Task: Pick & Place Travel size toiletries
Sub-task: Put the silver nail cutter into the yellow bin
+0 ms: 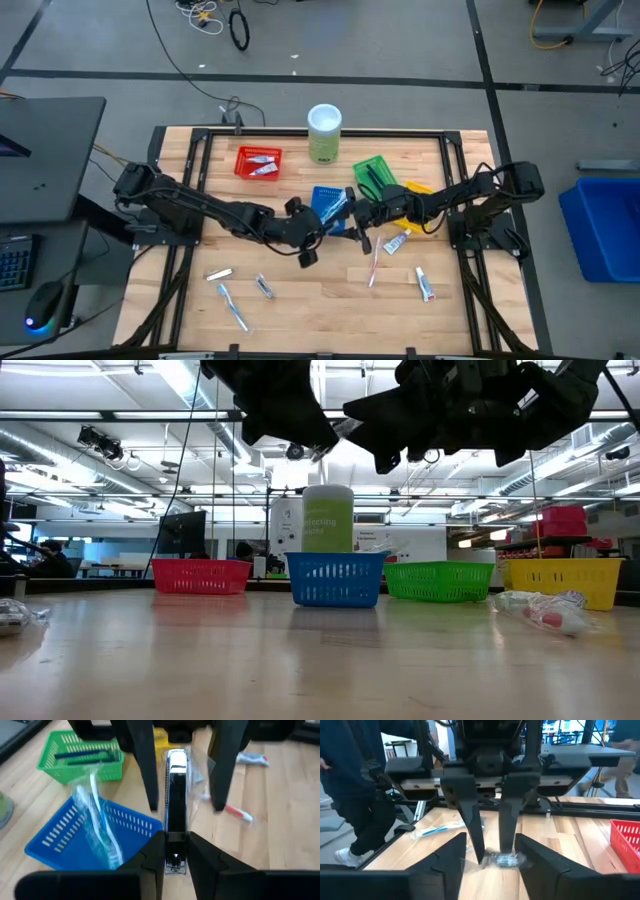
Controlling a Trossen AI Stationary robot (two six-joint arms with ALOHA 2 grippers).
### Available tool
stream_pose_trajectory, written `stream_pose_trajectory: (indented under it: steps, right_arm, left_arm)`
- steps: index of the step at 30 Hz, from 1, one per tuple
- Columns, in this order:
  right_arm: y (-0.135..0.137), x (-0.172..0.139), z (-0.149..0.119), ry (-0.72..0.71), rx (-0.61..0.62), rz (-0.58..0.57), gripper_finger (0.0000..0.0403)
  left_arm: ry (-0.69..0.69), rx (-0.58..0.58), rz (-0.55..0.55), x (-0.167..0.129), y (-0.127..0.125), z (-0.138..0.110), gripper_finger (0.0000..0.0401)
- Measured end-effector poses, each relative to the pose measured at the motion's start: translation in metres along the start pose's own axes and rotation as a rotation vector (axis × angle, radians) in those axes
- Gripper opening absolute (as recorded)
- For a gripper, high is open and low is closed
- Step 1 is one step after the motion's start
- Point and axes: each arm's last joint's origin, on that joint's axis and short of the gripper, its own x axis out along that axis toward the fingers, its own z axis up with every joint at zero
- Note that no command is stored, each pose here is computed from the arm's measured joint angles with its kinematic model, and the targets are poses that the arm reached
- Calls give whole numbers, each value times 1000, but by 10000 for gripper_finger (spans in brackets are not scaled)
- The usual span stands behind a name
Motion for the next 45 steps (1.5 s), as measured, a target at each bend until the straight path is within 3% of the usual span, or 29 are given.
stream_pose_trajectory:
  steps: [9, 13, 23, 32, 42, 45]
  right_arm:
    - [-1, 0, 0, 1, -2, -4, 74]
    - [-1, 0, 0, 1, -4, -5, 52]
    - [-1, 0, -1, 6, -8, -5, 51]
    - [-1, 0, -3, 29, 5, -4, 51]
    - [5, -23, 6, 227, 50, -11, 51]
    - [9, -44, 18, 311, 46, -83, 54]
  left_arm:
    - [-2, 1, 8, 1, 0, 0, 71]
    - [-1, 1, 9, 1, 0, -1, 73]
    - [-3, 0, 13, 1, 0, -1, 83]
    - [-6, -14, 16, 1, 0, 0, 129]
    - [-11, -13, 33, 1, 1, 0, 167]
    - [-11, -16, 30, 1, 0, -1, 165]
